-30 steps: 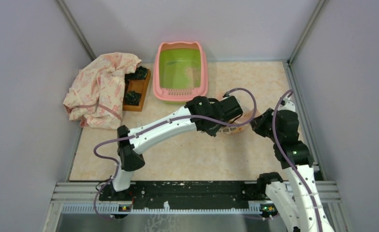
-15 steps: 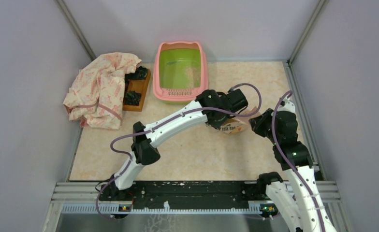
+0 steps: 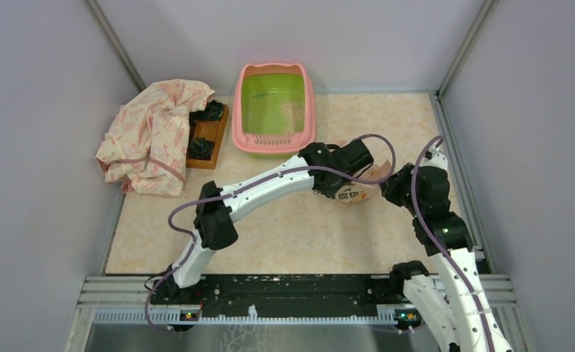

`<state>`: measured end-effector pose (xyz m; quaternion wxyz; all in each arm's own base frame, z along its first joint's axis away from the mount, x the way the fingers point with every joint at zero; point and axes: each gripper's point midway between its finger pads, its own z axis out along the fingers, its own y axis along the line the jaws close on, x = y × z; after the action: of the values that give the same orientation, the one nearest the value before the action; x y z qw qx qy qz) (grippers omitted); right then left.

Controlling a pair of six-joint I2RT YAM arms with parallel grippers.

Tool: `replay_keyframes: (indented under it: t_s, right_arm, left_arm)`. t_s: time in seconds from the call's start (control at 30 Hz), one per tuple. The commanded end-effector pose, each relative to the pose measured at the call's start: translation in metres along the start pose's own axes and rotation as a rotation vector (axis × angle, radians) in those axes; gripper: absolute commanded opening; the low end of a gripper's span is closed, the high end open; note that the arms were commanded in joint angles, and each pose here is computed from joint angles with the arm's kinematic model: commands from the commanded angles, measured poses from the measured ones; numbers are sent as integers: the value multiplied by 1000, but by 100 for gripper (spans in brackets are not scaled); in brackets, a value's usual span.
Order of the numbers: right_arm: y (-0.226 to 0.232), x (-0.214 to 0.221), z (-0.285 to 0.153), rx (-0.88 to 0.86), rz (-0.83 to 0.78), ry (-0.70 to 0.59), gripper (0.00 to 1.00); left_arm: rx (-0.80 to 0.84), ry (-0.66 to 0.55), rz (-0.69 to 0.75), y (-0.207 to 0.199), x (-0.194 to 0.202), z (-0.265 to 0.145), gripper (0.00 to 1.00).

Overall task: Fill the litter box with clean litter
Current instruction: 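Scoop the cat litter from the cat litter bag.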

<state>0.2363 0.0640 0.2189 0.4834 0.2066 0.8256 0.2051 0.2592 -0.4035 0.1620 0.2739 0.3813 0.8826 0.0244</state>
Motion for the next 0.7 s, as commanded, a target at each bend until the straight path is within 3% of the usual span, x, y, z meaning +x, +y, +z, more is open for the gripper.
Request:
replay_keyframes:
  t_s: [0.0, 0.27, 0.5, 0.67]
  right_arm:
    - [15, -31, -5, -29, 6, -107, 0]
    - [19, -33, 4, -18, 33, -84, 0]
    - [29, -42, 21, -3, 47, -55, 0]
    - [37, -59, 30, 16, 39, -53, 0]
  left_arm:
    - [77, -160, 0, -10, -30, 19, 3]
    - [252, -339, -43, -19, -35, 33, 4]
    - [417, -575, -99, -5, -39, -4, 2]
    - [443, -580, -124, 10, -22, -3, 1]
